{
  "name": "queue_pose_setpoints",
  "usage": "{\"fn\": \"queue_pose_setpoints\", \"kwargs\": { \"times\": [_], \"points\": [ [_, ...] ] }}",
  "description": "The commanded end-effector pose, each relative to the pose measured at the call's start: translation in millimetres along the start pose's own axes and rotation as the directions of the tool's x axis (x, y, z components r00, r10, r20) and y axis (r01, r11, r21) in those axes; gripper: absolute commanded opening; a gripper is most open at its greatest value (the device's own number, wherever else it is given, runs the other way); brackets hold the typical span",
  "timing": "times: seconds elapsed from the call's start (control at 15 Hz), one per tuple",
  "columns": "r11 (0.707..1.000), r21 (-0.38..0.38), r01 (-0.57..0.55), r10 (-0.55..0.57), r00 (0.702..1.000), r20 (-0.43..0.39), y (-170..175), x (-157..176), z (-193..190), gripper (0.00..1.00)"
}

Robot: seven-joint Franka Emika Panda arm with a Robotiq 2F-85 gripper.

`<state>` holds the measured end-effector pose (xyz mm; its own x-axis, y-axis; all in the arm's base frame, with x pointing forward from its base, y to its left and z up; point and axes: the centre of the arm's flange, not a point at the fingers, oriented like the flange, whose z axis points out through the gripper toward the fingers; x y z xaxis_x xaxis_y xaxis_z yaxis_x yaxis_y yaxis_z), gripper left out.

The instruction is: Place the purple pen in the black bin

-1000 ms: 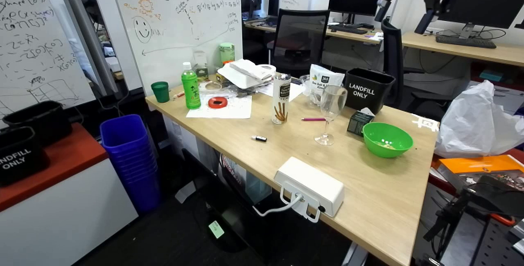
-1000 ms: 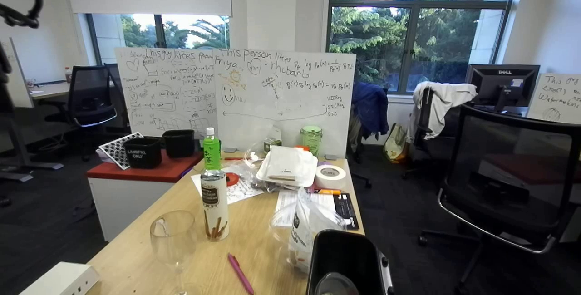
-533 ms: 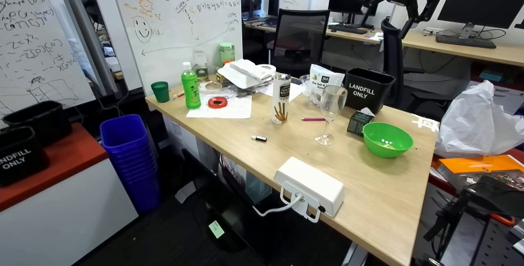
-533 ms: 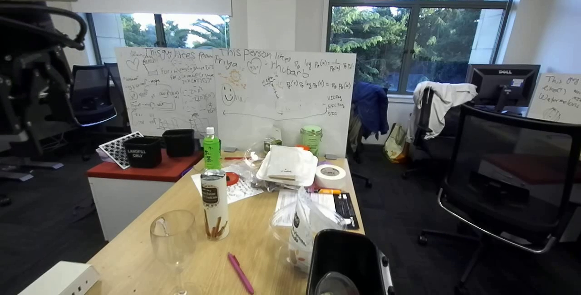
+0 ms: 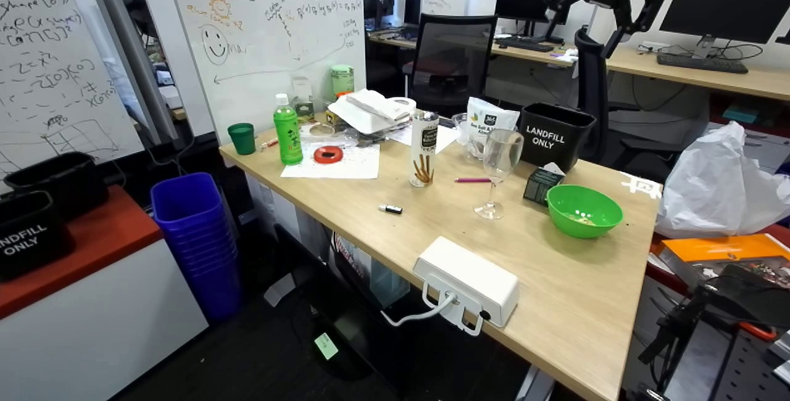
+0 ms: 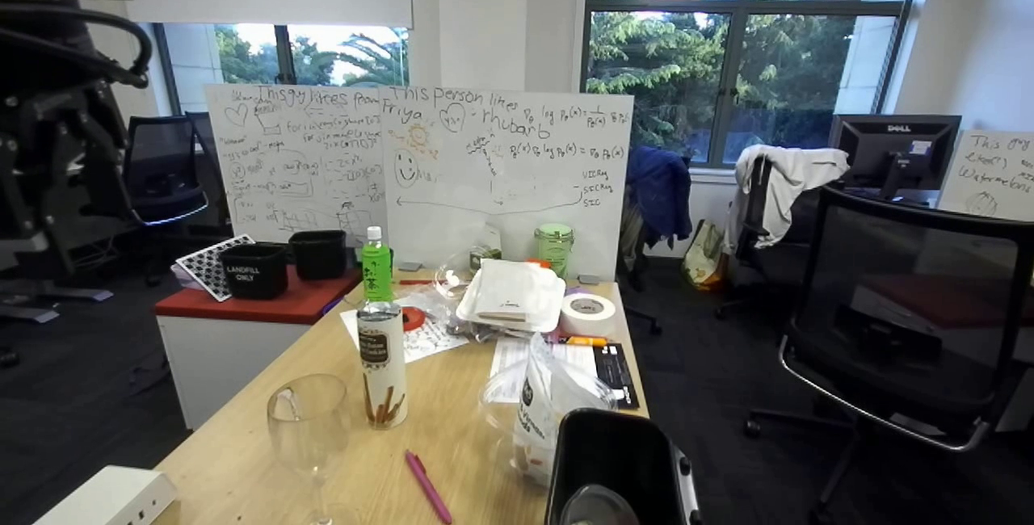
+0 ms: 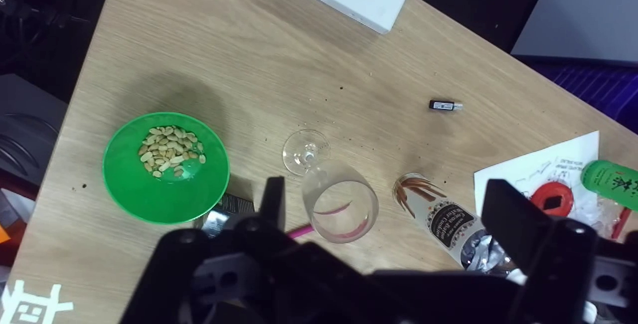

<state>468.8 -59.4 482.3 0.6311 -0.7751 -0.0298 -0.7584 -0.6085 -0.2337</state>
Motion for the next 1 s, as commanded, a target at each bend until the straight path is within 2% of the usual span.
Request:
{"fn": "queue_pose_setpoints", "kwargs": {
  "times": [0.0, 0.2, 0.4, 0.67, 0.93],
  "points": [
    [0.989, -0.002, -0.148, 0.148, 0.989, -0.001, -8, 11, 8, 1.00],
    [0.946, 0.019, -0.322, 0.322, 0.947, 0.006, -17, 29, 21, 1.00],
    [0.878, 0.031, -0.478, 0.478, 0.878, -0.003, -23, 55, 39, 1.00],
    [0.747, 0.079, -0.660, 0.663, 0.748, -0.021, -14, 98, 56, 1.00],
    [0.581, 0.147, -0.801, 0.812, 0.582, -0.038, -2, 133, 79, 1.00]
  ]
}}
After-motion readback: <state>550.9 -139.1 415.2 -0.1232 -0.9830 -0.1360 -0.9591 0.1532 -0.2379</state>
